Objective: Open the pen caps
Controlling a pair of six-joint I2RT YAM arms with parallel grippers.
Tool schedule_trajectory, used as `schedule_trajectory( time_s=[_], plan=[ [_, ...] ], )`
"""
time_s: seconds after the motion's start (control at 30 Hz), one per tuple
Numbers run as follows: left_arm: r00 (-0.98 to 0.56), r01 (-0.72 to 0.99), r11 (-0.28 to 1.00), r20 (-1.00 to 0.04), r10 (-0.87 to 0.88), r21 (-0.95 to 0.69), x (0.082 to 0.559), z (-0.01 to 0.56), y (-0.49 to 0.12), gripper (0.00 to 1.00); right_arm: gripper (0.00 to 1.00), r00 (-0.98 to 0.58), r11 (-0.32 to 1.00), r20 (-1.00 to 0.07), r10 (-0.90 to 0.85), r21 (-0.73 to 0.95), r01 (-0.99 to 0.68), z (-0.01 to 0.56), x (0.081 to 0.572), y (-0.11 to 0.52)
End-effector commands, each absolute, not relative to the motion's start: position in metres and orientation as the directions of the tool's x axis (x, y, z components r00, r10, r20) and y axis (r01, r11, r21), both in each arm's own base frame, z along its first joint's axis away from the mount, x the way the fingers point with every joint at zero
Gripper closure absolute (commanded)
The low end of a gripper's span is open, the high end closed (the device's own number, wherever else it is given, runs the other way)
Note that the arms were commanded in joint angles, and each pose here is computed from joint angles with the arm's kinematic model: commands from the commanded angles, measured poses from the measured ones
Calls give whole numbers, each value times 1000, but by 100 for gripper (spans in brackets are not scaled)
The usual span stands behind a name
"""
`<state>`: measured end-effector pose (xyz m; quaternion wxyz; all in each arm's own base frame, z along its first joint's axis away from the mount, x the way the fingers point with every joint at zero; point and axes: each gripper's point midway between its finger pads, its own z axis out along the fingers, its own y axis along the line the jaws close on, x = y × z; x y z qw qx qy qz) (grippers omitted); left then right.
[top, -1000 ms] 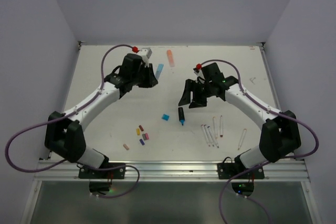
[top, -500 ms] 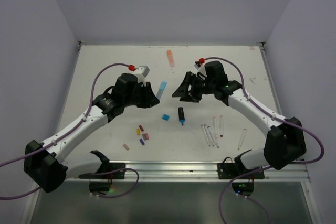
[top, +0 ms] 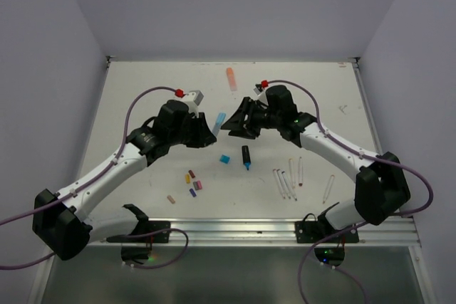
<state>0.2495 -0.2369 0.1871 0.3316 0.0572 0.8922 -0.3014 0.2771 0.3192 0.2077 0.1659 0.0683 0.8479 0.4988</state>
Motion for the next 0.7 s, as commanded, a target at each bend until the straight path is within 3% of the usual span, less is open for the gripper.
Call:
schedule_trajectory(
  time_s=[0.0, 0.67],
  plan=[
    [-744, 319, 797, -656, -125, -513, 257, 211, -244, 100, 49, -924, 462, -227, 309, 885, -63, 222, 287, 336],
    [-750, 334, 789, -653, -109, -515, 254, 211, -246, 100, 55, -919, 437, -226, 322, 897, -68, 216, 294, 360]
  ],
)
